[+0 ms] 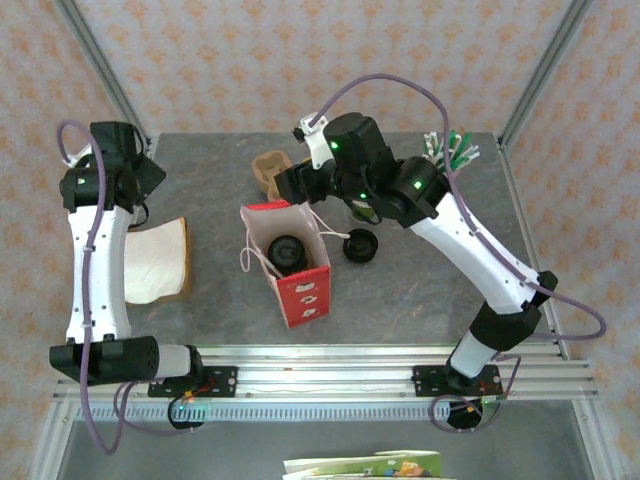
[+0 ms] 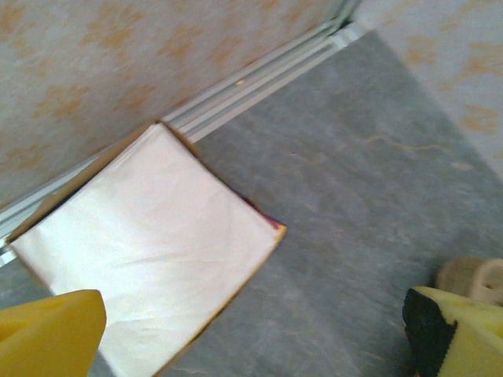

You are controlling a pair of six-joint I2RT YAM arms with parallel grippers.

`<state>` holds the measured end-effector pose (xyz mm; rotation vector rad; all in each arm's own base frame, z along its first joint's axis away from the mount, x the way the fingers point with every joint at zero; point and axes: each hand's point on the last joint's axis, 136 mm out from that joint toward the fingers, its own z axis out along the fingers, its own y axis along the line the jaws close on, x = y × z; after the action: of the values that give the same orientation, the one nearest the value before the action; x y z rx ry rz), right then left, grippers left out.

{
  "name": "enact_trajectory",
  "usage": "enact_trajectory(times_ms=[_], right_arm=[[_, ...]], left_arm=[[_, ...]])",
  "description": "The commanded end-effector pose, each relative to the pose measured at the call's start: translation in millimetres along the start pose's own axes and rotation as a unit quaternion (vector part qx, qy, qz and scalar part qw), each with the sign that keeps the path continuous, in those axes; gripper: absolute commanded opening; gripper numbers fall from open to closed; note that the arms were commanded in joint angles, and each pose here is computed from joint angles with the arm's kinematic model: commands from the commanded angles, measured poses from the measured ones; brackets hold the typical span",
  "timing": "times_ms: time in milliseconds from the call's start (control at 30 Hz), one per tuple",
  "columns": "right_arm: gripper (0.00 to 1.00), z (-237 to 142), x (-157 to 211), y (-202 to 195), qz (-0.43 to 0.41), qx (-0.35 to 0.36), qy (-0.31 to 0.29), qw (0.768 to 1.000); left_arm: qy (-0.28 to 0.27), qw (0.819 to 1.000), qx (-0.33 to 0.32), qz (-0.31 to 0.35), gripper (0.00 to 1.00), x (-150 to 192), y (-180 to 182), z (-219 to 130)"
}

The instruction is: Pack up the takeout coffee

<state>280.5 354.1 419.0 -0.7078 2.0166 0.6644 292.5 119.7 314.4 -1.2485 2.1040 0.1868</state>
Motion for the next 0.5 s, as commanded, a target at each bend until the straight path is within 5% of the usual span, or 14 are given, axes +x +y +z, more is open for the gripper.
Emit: enact_trajectory(times_ms=[0,167,467], right_arm=[[0.68,1.9,-0.4,-9.3,-0.001,0.024,-0.014,1.0],[0.72,25.5,10.3,-5.3,0.019,0.008,0.01,1.0],[0.72,49.6,-16.4,32.6,0.014,-0.079,-0.009,0.997]], left_arm=[[0.028,0.999,-0.032,0.009,0.98,14.7,19.3,30.0],[0.103,0.993,-0.003,0.057,0.91,61.3,11.3,81.9],[0.155,0.978,-0.036,0.135,0.75,106.6,11.5,133.6]])
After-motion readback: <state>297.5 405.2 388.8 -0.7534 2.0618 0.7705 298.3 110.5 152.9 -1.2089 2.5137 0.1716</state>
